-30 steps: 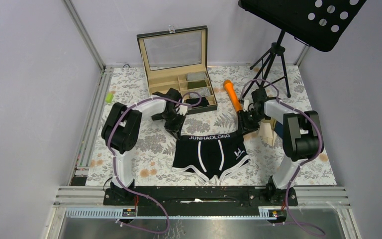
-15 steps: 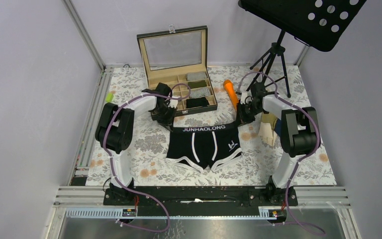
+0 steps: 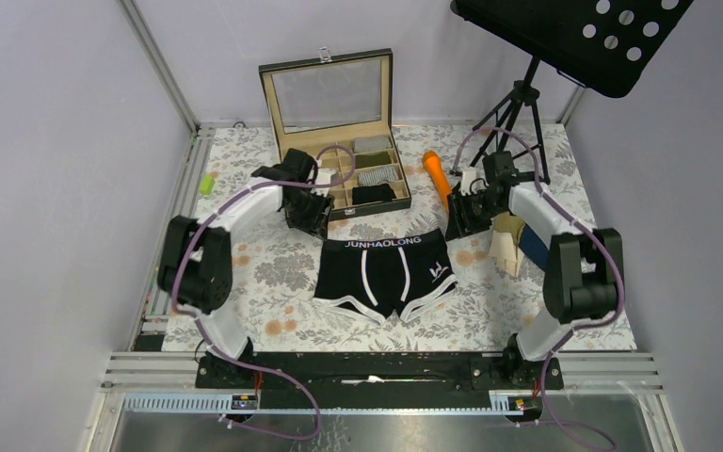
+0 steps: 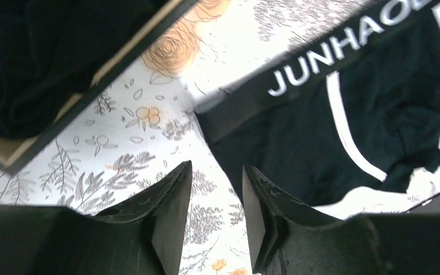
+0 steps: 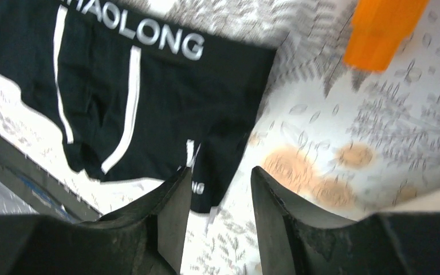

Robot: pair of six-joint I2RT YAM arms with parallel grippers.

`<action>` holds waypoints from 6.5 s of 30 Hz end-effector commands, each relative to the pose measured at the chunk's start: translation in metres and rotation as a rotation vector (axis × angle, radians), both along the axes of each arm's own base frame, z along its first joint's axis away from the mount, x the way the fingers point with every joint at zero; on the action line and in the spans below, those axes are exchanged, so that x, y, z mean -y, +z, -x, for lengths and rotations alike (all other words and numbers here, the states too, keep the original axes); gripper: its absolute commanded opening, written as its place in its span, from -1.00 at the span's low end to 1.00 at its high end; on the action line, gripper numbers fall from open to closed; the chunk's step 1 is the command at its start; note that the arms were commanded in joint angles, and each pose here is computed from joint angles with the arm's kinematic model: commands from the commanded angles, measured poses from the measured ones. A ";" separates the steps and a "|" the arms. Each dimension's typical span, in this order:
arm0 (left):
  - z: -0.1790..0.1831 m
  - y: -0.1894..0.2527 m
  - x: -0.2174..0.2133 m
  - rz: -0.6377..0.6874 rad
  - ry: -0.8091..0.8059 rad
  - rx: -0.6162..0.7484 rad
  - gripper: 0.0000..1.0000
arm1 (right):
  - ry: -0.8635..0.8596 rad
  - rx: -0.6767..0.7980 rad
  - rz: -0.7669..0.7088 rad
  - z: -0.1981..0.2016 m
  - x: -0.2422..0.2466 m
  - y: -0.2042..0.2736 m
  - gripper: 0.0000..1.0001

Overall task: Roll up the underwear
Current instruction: Flatten out the underwear at the center of the board, then fold the underwear at the center of the board.

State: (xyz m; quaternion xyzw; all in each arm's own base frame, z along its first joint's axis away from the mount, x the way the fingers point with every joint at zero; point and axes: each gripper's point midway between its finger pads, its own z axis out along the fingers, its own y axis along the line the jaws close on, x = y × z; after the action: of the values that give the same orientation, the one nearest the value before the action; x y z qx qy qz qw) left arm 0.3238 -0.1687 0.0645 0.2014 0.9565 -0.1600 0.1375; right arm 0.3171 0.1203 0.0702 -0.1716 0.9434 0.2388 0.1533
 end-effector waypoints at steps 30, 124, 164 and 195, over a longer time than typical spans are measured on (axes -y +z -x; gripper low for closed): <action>-0.021 -0.041 0.017 0.083 0.119 0.033 -0.37 | 0.248 0.372 -0.127 0.088 -0.010 0.061 0.20; -0.021 0.083 -0.001 0.367 0.097 0.099 -1.00 | 1.157 0.547 -0.359 0.160 -0.342 0.086 -1.00; -0.036 0.025 0.165 0.376 -0.162 -0.067 -1.00 | 0.831 0.563 -0.037 0.160 -0.133 -0.003 -0.81; 0.036 0.066 0.081 0.412 -0.131 0.027 0.00 | 0.124 0.409 -0.255 0.047 -0.129 0.072 -0.06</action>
State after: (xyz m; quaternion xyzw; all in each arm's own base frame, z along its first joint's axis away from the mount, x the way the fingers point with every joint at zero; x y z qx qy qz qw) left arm 0.3131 -0.2537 0.1369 0.1933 0.9002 -0.3529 0.1668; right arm 0.2466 0.2150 0.1230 -0.3049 0.8554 0.2491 0.3367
